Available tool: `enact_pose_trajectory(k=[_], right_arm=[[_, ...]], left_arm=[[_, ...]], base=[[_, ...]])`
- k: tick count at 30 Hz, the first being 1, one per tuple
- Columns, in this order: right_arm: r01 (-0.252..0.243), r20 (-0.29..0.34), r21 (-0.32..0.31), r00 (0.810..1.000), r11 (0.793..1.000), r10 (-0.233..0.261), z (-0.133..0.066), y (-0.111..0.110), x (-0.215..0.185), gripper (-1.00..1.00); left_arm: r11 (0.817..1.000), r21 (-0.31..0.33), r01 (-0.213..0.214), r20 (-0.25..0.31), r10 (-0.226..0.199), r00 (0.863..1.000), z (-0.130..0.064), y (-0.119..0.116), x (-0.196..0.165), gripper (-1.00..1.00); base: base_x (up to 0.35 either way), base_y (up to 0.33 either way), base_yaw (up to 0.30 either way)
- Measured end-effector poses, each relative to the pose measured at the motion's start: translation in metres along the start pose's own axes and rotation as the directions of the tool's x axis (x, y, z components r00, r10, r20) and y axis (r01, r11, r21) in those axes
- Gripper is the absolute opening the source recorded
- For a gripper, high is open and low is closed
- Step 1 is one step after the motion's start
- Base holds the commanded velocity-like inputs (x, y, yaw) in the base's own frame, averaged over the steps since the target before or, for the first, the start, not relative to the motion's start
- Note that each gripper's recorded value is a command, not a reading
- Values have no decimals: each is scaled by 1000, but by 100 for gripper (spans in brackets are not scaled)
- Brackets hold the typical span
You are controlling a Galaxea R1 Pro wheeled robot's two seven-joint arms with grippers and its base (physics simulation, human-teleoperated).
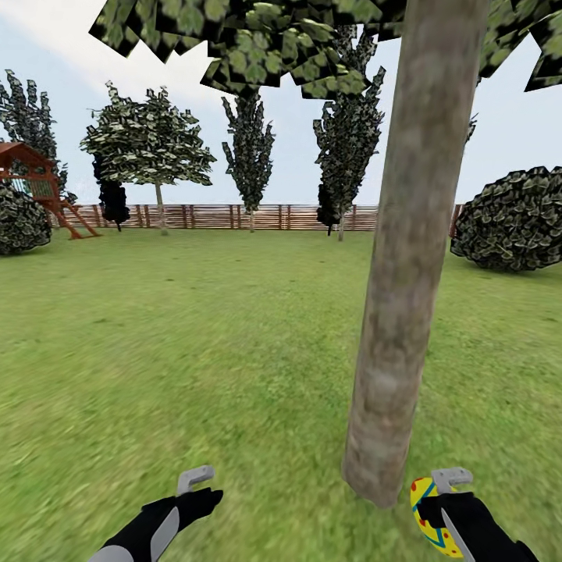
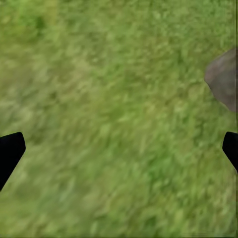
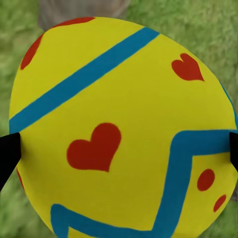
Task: Take the three Easter eggs out of the wicker basket on the lawn in the garden, then place them on the lawn next to a single tree (choose any tree) so that all three eggs are next to the same tree and none are left in the basket.
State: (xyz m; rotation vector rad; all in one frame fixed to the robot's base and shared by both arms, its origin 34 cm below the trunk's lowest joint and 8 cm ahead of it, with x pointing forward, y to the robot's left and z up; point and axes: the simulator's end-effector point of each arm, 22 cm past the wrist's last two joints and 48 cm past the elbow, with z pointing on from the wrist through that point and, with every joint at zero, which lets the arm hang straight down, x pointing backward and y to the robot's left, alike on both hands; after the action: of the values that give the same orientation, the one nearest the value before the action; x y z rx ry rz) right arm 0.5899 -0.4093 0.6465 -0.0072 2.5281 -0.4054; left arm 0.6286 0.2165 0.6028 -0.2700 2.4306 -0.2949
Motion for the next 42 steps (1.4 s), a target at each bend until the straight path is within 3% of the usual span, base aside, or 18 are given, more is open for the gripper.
enact_pose_trajectory(k=[5,31,32,35,42], right_arm=[[-1,1,0,1000,1000,1,7,2,5,-100],[-1,1,1,1000,1000,1,42,16,36,-100],[-1,1,1,1000,1000,1,44,16,38,-100],[-1,1,1,1000,1000,1,48,18,41,-100],[1,1,0,1000,1000,-1,58,22,51,-100]], left_arm=[[1000,30,5,-1,-5,1000,6,-2,6,100],[1000,30,7,-2,-7,1000,39,12,39,100],[1000,29,7,-18,-7,1000,41,13,44,100],[999,30,24,-137,-20,990,42,14,71,100],[999,31,27,-159,-22,987,50,17,85,100]], base=[[0,0,0],[0,0,0],[0,0,0],[0,0,0],[0,0,0]])
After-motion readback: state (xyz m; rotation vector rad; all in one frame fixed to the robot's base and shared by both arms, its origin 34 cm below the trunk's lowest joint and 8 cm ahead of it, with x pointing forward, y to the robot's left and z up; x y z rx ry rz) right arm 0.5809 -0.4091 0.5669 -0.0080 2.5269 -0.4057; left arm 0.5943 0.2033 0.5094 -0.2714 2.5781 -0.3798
